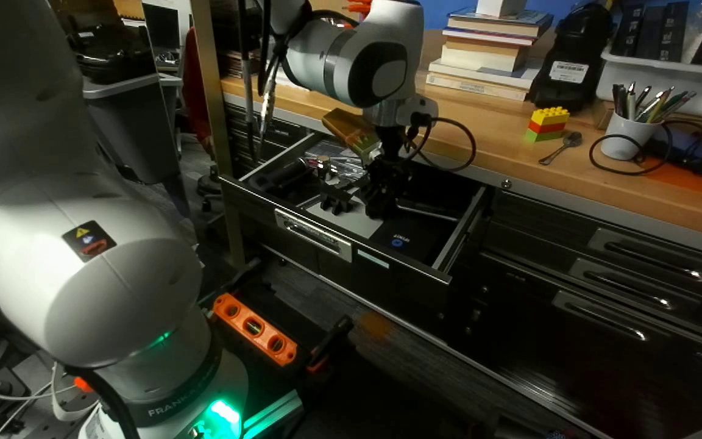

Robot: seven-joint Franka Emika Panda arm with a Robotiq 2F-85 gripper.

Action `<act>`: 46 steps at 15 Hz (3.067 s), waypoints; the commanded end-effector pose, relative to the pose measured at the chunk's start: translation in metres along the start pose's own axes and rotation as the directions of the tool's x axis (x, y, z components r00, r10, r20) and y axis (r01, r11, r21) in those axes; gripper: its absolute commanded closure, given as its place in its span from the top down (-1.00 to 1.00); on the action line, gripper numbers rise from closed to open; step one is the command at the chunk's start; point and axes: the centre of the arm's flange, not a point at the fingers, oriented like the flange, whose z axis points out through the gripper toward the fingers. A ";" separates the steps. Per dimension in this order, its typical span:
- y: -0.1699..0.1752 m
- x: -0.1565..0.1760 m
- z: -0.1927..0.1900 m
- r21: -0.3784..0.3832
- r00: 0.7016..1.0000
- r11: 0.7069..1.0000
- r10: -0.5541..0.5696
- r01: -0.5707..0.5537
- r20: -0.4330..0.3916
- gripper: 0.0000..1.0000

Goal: Put the black objects in the drawer and close it

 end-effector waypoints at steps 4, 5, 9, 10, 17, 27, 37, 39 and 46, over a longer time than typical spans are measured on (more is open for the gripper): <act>0.001 -0.041 0.014 0.064 1.000 0.998 0.002 -0.002 -0.006 -0.63; 0.002 -0.043 0.019 0.064 1.000 0.998 0.008 -0.008 -0.004 -0.63; 0.006 -0.045 0.033 0.076 0.999 0.997 0.031 -0.031 0.010 -0.63; 0.006 -0.045 0.035 0.075 0.999 0.996 0.038 -0.038 0.009 -0.62; -0.005 -0.039 0.040 0.050 0.999 0.998 0.031 -0.031 0.009 0.85; -0.030 -0.054 -0.016 -0.173 0.974 0.964 0.176 -0.200 -0.145 1.00; 0.002 -0.098 -0.007 -0.289 0.765 0.709 0.611 -0.643 -0.203 1.00; 0.009 -0.104 0.007 -0.292 0.731 0.674 0.656 -0.679 -0.185 1.00; 0.021 -0.110 0.040 -0.254 0.649 0.619 0.759 -0.743 -0.051 1.00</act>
